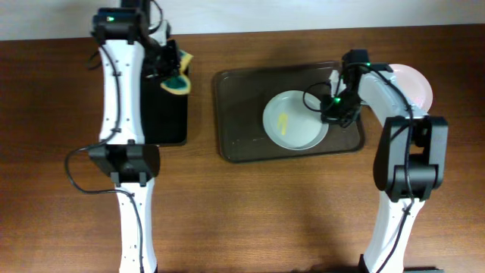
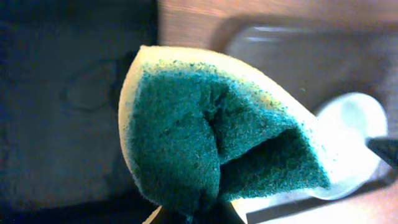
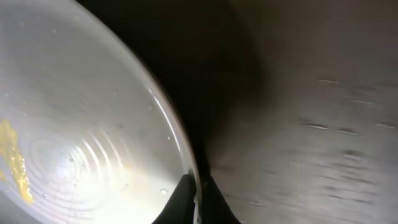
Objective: Clean dirty plates on tray and stack at the side
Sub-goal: 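Scrub the grey-green plate with the sponge in the left gripper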
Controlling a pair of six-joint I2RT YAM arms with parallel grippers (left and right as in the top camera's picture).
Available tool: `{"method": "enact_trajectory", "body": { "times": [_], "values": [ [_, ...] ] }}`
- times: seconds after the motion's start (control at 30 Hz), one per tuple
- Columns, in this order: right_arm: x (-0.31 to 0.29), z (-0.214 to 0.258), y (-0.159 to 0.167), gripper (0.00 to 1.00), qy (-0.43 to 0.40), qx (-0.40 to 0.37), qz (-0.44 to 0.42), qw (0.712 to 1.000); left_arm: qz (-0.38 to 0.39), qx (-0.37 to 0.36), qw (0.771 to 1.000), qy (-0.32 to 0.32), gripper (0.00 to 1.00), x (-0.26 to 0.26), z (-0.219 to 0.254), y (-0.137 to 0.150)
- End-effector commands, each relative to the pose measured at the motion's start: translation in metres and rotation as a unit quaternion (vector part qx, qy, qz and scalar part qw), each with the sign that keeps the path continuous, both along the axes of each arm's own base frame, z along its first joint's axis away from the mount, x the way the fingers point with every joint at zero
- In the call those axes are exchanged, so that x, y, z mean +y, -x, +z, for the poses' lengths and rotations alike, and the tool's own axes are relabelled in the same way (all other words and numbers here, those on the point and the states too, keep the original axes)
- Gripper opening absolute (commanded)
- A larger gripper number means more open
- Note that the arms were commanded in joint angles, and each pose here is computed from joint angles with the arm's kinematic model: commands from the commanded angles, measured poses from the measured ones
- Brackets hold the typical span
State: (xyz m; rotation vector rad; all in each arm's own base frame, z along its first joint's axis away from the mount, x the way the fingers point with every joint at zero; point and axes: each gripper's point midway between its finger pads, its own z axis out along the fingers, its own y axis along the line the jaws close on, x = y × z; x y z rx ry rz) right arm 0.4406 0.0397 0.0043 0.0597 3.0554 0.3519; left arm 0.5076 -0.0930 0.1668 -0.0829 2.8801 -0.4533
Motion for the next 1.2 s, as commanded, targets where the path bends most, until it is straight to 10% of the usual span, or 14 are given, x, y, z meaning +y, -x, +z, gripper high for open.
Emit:
{"method": "enact_trajectory", "body": {
  "times": [0.0,0.5,1.17],
  "values": [
    [0.035,-0.03,0.018,0.04,0.007,0.038,0.01,0.999,-0.025,0.021,0.999,0.021,0.0,-0.054,-0.005,0.013],
    [0.068,-0.027,0.018,0.04,-0.031,0.043,-0.016,0.998,-0.075,0.075,0.994,0.032,0.0,-0.214,-0.113,0.049],
    [0.067,-0.027,0.017,0.04,-0.028,0.04,-0.016,0.999,-0.041,0.085,0.993,-0.068,0.0,-0.197,-0.162,0.062]
  ]
}}
